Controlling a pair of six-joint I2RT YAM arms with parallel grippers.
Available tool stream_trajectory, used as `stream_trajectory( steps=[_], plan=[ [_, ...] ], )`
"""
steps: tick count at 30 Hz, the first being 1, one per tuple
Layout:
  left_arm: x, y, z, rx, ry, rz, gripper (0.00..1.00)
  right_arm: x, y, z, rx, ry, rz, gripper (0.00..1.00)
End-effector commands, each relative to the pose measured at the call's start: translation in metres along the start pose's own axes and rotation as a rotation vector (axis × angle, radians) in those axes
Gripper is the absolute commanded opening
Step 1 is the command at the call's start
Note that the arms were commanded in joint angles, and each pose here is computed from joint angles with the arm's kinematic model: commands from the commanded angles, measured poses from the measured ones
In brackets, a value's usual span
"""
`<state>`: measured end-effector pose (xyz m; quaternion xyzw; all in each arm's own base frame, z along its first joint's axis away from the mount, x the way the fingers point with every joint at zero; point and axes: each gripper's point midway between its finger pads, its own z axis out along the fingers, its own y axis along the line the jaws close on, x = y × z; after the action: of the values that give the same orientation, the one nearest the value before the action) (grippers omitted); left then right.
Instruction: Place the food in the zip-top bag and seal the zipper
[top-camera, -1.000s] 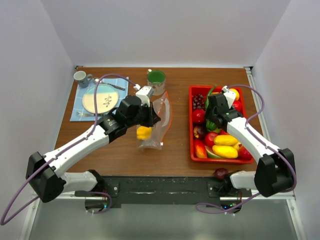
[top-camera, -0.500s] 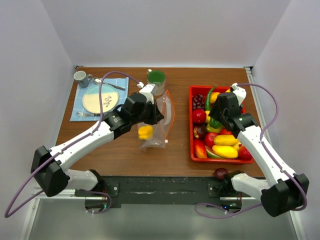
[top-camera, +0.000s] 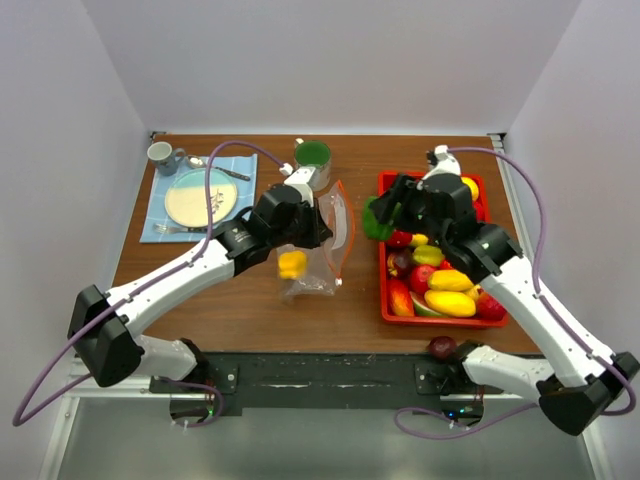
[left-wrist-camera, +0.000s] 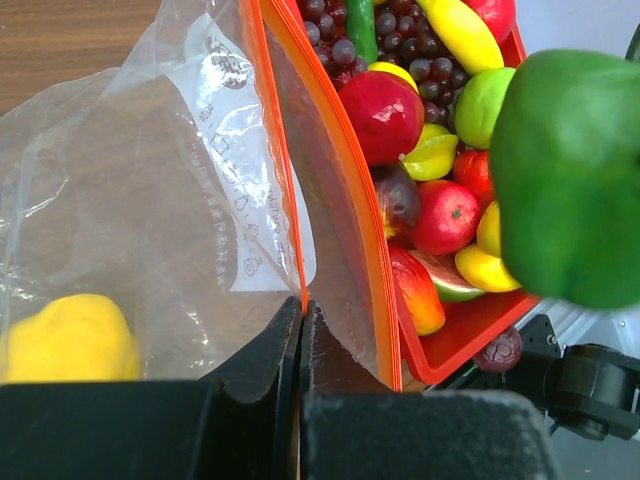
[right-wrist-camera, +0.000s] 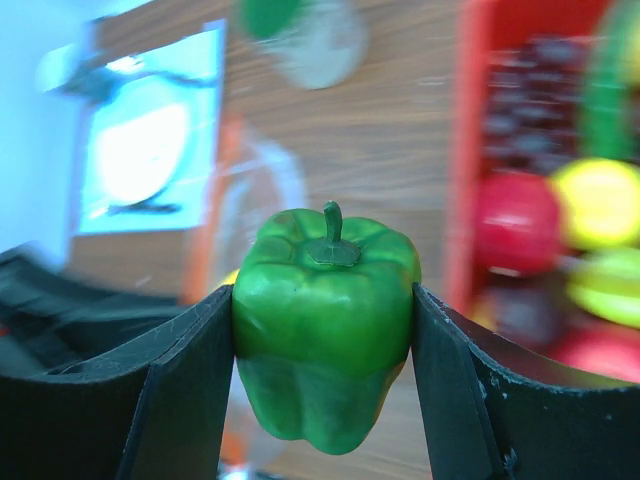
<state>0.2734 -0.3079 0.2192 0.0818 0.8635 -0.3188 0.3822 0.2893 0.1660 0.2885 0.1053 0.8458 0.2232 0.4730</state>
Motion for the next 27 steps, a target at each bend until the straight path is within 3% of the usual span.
stream_trajectory(
  steps=[1, 8, 19, 22, 27],
  plan=[
    [-0.024, -0.015, -0.005, 0.019, -0.069, -0.015, 0.0, -0.01, 0.062, 0.004, -0.198, -0.027, 0.075, 0.14],
    [-0.027, -0.02, -0.008, 0.021, -0.076, -0.013, 0.0, 0.018, 0.081, 0.031, -0.215, 0.022, 0.07, 0.14],
    [-0.037, -0.034, -0.021, 0.05, -0.103, -0.015, 0.0, 0.038, 0.037, 0.055, 0.002, 0.043, -0.004, 0.18],
    [-0.038, -0.036, -0.021, 0.058, -0.104, -0.016, 0.0, 0.043, 0.041, 0.057, -0.002, 0.054, -0.017, 0.23],
    [-0.038, -0.037, -0.019, 0.057, -0.105, -0.02, 0.0, 0.046, 0.046, 0.058, 0.004, 0.065, -0.041, 0.52]
  ],
)
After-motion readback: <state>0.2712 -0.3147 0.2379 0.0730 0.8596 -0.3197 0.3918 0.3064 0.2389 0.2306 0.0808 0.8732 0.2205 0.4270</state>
